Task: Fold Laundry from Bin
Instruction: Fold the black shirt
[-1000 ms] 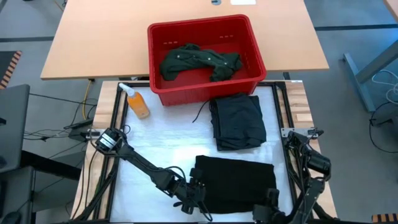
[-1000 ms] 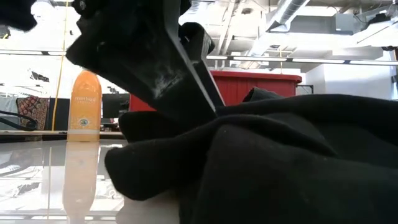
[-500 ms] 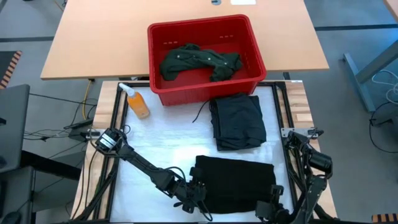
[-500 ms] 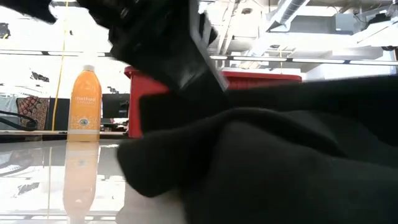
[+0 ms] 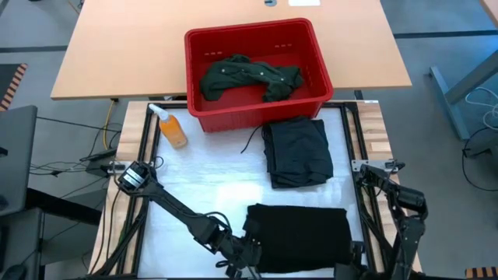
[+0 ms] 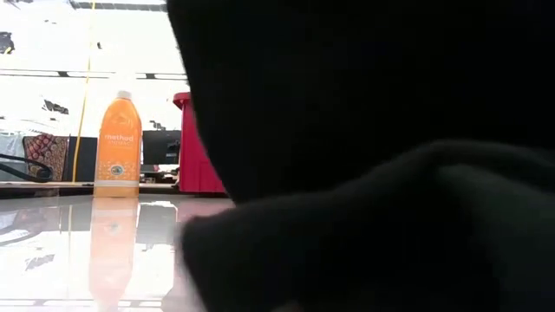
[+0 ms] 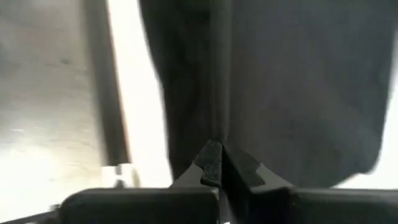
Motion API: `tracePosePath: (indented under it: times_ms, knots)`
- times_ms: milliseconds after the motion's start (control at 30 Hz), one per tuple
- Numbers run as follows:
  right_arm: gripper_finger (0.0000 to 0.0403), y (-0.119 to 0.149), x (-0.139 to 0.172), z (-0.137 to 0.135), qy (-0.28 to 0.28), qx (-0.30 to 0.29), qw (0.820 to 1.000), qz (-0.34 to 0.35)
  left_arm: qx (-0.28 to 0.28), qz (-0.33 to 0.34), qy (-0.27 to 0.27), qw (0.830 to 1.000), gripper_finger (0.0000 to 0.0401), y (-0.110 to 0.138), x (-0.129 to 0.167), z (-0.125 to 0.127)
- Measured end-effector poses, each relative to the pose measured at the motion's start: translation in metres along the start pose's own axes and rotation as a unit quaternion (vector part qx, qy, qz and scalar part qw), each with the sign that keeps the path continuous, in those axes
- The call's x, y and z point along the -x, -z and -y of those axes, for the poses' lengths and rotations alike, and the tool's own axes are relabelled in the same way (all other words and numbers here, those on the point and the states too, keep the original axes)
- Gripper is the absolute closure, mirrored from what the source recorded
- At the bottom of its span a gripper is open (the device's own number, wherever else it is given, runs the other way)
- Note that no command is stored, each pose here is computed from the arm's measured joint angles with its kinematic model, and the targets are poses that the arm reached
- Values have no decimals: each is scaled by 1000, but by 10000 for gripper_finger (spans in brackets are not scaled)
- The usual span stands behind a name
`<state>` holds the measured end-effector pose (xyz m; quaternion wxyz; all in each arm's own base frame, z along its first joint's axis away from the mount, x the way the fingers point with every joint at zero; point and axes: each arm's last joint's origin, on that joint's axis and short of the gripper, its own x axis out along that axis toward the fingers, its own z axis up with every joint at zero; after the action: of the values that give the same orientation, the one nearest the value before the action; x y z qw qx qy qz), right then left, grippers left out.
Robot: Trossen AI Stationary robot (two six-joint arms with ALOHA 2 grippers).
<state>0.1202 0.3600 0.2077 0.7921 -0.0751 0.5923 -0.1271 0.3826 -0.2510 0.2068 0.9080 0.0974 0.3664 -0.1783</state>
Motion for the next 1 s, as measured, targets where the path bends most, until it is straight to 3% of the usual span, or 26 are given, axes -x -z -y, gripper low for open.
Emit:
tracePosePath:
  times_ms: [100, 267, 500, 600, 767, 867, 1000]
  knots:
    - [370, 1, 1, -7, -33, -22, 999, 8, 20, 3, 14, 1000, 401, 3, -2, 4]
    - [349, -5, -1, -2, -15, -104, 994, -10, 17, 5, 20, 1000, 386, 3, -1, 7]
    - [319, -12, -2, 0, -25, -113, 992, -59, 18, -5, 32, 999, 324, 5, -1, 8]
    - [304, -16, 11, 3, -72, -126, 988, -60, 28, -16, 29, 999, 300, 7, -1, 7]
    - [283, -22, 44, 16, -156, -157, 975, 5, 28, -12, 3, 1000, 279, 5, 0, -4]
    - [270, -20, 55, 31, -141, -220, 965, 25, 33, -1, -45, 998, 278, 4, -4, -18]
    - [256, -7, 49, 46, -86, -318, 944, -2, 45, -8, -66, 997, 278, 9, -18, -37]
